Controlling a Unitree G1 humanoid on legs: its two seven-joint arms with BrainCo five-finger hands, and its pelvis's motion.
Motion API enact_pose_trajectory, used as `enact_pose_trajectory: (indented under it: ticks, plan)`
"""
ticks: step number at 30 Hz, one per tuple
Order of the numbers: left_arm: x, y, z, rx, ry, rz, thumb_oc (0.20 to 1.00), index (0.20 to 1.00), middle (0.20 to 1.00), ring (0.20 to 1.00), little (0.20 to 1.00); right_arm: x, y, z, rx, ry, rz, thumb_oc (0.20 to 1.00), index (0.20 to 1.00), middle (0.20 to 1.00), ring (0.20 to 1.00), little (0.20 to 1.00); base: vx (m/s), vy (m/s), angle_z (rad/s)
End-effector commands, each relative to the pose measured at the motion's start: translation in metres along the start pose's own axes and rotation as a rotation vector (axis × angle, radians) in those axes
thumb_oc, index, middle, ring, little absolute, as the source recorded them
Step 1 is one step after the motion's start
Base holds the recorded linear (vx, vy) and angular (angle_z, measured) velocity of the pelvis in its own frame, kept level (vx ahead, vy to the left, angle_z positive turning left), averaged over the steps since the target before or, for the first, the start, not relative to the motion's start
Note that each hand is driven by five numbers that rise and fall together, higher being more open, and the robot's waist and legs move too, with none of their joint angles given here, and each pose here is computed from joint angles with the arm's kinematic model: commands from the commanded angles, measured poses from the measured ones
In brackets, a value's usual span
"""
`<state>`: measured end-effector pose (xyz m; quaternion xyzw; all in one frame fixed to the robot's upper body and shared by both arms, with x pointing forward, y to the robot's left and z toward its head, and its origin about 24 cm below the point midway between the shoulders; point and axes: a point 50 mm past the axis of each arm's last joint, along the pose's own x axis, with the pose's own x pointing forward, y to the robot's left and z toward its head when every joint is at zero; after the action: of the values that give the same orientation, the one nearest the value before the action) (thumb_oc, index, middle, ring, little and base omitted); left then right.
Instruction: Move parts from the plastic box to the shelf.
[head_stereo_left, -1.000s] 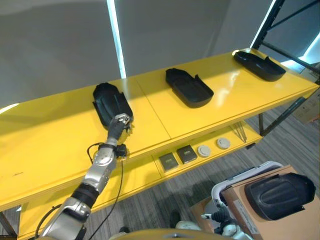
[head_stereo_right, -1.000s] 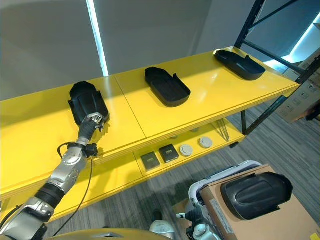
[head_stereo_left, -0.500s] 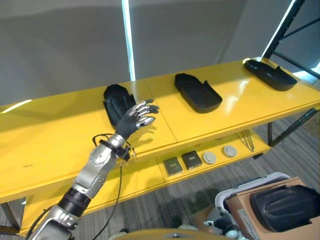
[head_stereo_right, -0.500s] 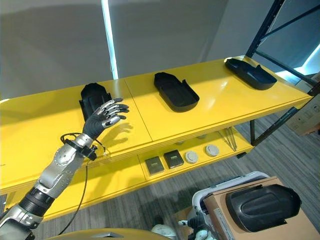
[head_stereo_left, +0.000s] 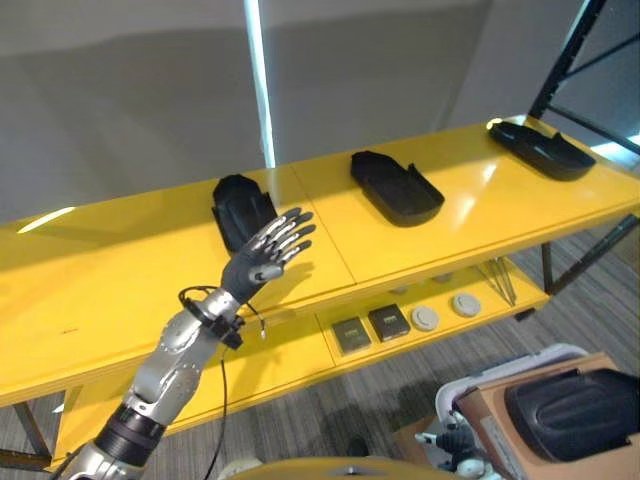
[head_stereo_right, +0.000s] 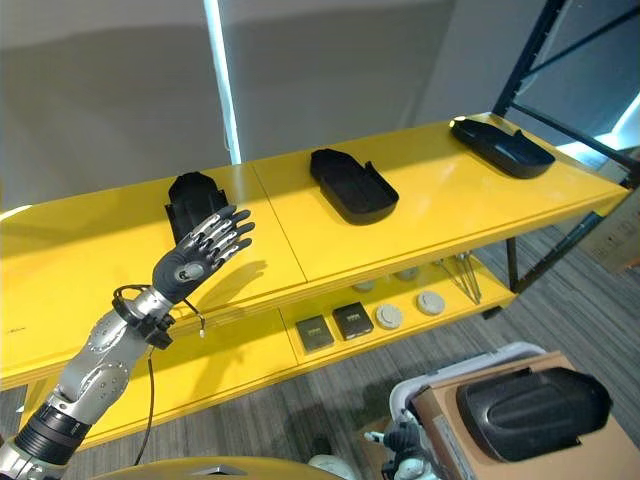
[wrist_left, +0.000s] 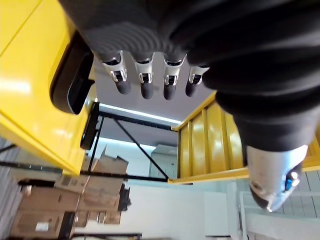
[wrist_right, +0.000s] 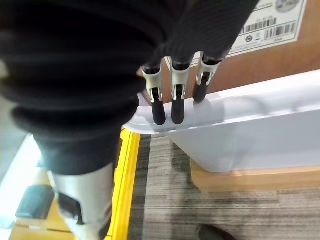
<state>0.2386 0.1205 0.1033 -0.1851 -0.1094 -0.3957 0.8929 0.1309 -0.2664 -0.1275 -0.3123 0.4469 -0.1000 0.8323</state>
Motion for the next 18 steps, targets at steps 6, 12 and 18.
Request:
enact_pose_trajectory:
  ticks: [6,12,18]
  plan:
    - [0.026,-0.004,-0.006,0.303,0.296,-0.298,1.0,1.0,1.0,1.0,1.0,0.005,-0.025,0.029,0.227,-0.064,-0.042,1.0,1.0,1.0,1.0,1.0,-0.25,0.335,-1.03]
    - [0.017,-0.015,-0.066,0.285,0.569,-0.353,1.0,1.0,1.0,1.0,1.0,0.007,-0.014,0.014,0.214,-0.004,0.002,1.0,1.0,1.0,1.0,1.0,-0.25,0.207,-0.67]
    - [-0.069,0.036,-0.162,0.665,1.158,-0.147,1.0,1.0,1.0,1.0,1.0,0.011,-0.002,0.018,0.105,-0.003,0.066,1.0,1.0,1.0,1.0,1.0,-0.18,0.036,-0.97]
